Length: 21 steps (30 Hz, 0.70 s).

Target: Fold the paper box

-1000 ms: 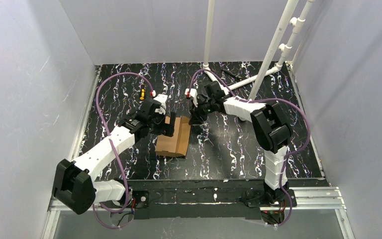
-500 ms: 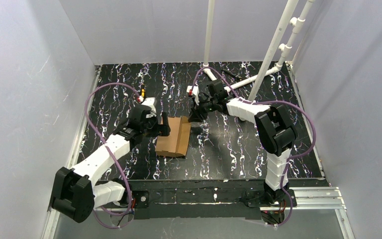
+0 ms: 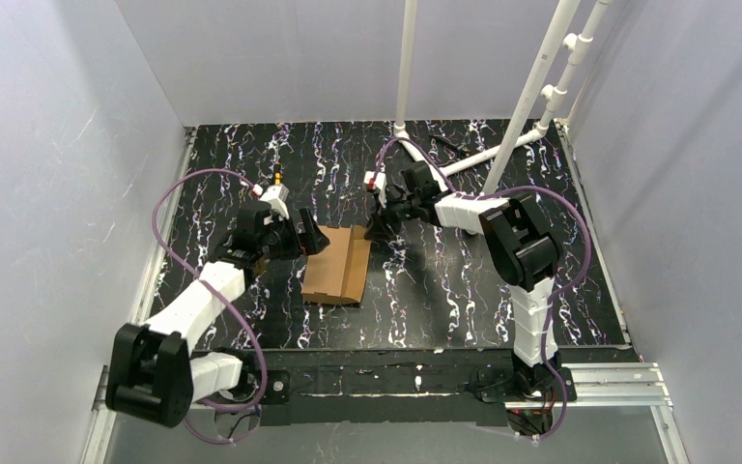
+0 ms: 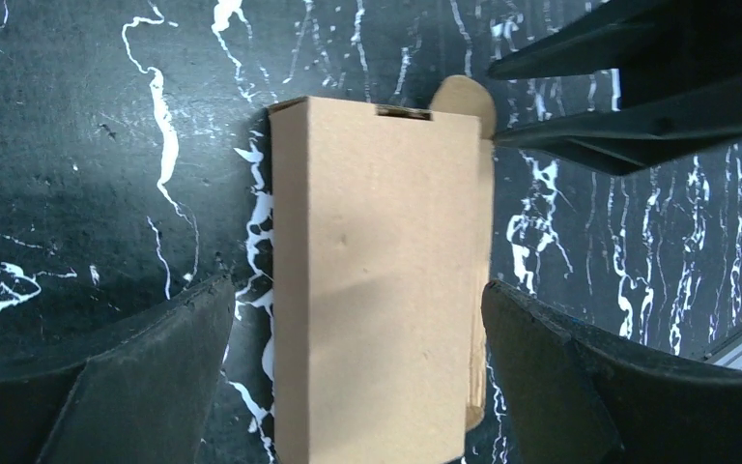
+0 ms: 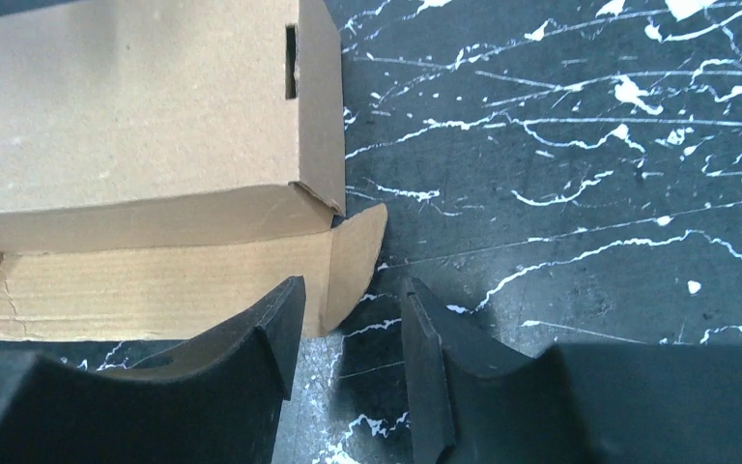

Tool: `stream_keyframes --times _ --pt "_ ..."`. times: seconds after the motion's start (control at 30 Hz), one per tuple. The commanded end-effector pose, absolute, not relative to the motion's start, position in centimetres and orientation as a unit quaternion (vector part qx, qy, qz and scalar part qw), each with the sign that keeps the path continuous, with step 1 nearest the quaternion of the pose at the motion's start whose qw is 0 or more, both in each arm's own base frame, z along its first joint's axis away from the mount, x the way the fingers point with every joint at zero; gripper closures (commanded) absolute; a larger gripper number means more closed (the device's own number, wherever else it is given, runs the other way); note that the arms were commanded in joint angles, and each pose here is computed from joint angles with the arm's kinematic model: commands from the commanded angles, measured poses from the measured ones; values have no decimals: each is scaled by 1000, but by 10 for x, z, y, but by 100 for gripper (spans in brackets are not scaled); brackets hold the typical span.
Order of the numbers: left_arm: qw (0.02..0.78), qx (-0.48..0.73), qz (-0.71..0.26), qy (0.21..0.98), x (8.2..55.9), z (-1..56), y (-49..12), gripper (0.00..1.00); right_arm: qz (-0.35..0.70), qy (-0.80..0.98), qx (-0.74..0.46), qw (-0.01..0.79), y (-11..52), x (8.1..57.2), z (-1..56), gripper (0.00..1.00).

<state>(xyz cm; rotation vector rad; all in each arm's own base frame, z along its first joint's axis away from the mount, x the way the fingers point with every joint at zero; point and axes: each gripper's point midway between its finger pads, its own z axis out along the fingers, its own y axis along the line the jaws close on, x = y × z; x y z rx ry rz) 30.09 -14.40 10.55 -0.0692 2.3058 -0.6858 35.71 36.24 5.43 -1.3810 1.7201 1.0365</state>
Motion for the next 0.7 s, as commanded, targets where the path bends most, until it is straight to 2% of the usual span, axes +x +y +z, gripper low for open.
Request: stream_keyframes --times 0.0,0.4,0.67 --pt "339 -7 -297 893 316 109 -153 2 428 634 -522 377 379 369 83 50" --pt "308 20 -292 905 317 93 -158 2 450 668 -482 346 374 370 66 51" --pt "318 58 -249 913 316 86 -162 2 454 675 -466 347 372 374 65 56"
